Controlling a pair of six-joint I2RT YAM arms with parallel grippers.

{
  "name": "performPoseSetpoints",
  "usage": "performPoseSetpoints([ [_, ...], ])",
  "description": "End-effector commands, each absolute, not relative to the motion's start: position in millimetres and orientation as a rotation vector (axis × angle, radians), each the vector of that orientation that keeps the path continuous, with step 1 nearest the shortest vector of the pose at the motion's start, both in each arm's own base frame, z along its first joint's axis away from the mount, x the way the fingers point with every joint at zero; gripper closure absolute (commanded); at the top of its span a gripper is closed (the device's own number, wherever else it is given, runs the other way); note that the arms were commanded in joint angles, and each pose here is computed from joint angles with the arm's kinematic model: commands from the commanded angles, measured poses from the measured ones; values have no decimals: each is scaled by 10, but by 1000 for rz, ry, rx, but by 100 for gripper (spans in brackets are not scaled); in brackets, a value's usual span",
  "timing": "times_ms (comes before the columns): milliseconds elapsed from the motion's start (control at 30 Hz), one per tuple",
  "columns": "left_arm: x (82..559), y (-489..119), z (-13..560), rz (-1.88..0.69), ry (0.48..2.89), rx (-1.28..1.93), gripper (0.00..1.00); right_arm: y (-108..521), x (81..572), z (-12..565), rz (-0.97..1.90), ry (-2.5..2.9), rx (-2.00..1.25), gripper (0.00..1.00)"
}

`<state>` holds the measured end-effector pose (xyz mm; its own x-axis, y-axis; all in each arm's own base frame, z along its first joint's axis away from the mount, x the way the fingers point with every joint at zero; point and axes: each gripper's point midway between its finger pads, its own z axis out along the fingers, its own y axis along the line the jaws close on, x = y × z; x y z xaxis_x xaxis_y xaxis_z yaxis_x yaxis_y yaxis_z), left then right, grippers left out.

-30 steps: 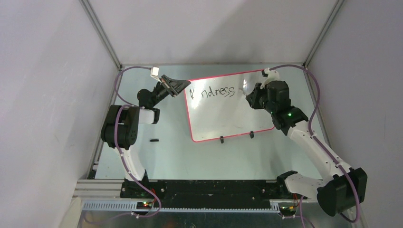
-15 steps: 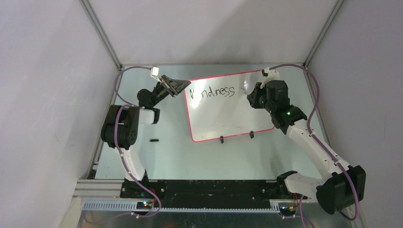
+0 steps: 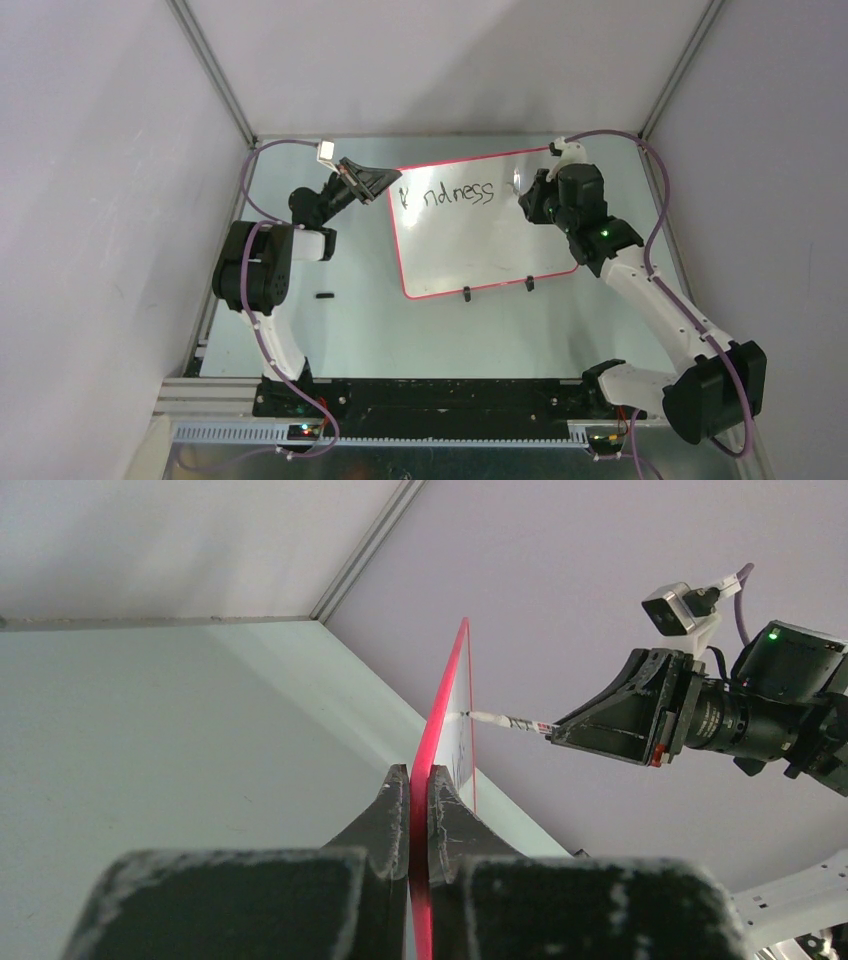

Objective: Write a sentence on the whiteboard

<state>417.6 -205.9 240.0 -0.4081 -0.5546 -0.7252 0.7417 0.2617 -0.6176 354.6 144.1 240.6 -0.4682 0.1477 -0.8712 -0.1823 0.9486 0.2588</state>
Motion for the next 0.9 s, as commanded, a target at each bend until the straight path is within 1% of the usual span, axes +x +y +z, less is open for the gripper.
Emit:
performPoseSetpoints([
  [0, 4110, -2050, 2597, -1356, 1300, 278, 100, 1446, 3649, 2638, 377, 1965, -13, 100],
  [867, 4104, -2048, 2602, -1354, 1298, 279, 100, 1476, 3515, 2434, 353, 2060, -41, 100],
])
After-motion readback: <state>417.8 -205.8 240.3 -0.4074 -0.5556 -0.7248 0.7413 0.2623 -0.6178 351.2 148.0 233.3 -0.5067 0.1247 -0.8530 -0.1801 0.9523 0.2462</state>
